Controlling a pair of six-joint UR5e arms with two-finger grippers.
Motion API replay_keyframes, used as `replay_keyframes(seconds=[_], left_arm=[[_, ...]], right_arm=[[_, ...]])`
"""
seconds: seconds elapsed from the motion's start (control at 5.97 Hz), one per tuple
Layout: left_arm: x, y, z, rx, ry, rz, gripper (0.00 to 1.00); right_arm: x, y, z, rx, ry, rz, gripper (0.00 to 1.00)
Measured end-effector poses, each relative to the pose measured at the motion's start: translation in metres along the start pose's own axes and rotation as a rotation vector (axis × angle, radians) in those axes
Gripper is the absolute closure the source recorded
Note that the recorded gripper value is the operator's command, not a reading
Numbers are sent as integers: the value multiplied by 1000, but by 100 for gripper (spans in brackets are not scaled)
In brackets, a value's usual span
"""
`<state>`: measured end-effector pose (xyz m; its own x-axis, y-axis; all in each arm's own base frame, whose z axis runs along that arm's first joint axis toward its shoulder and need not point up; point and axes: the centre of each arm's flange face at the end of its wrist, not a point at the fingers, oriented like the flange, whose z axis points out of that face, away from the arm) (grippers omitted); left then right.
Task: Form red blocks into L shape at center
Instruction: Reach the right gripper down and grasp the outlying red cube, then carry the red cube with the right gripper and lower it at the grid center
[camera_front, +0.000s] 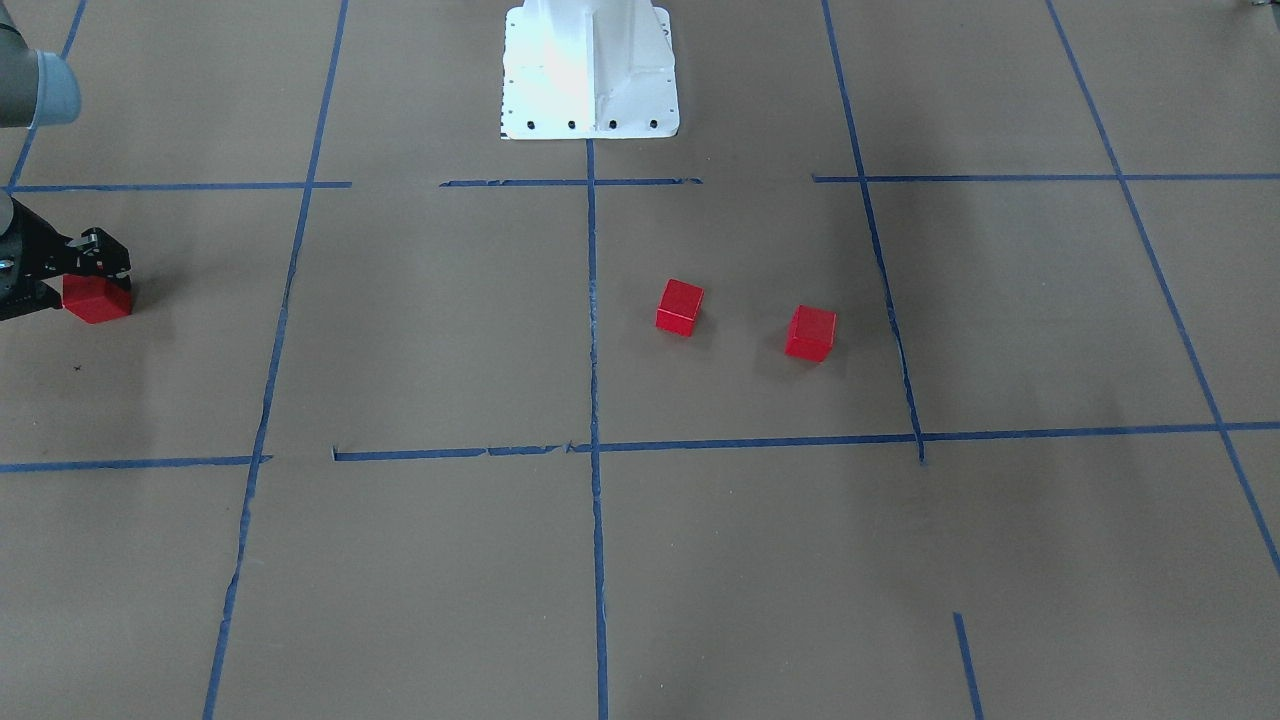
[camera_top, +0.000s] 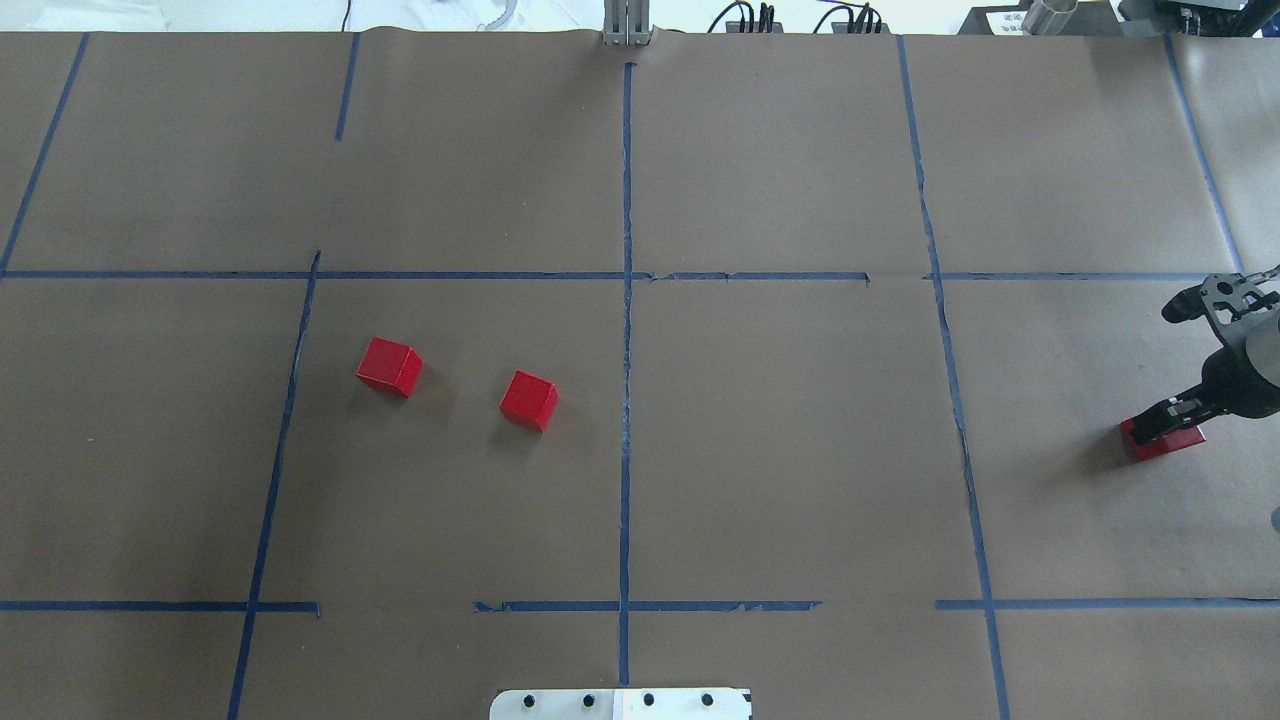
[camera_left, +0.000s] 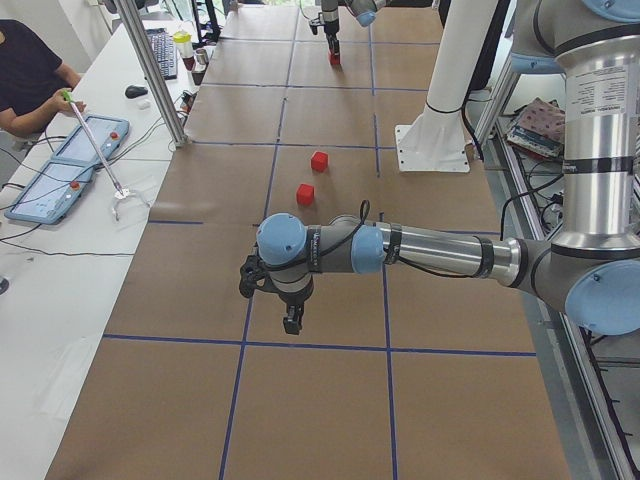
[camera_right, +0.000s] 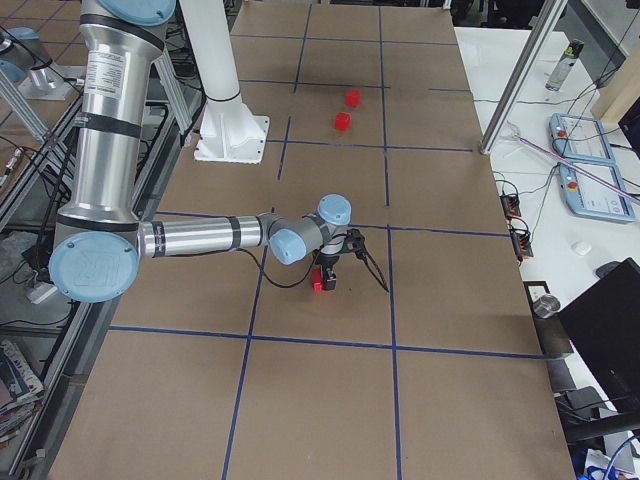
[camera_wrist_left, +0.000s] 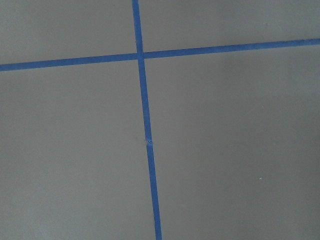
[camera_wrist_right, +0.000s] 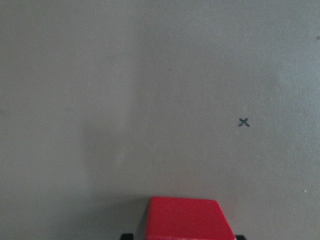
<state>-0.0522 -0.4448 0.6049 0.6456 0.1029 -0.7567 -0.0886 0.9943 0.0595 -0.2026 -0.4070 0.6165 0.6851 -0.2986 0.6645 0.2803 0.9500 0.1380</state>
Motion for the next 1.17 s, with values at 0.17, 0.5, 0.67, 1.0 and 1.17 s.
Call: replay_keyframes(seconds=[0.17,0.5,0.67,1.0,1.17], left_arm=[[1,0,-1,1,0,0,0],[2,0,-2,3,0,2,0],[3,0,-2,4,-1,4,0],[3,0,-2,5,-1,6,0],[3,0,-2,5,-2,7,0]], right_arm=[[-3,-1,0,6,-5,-9,100],[-43,-22,-34,68,-53,-54,100],[-90,-53,-63,67,-75,-13,100],[-219,-106,-94,42,-125,17,100],[-282,-121,-97,46,-145,47,100]])
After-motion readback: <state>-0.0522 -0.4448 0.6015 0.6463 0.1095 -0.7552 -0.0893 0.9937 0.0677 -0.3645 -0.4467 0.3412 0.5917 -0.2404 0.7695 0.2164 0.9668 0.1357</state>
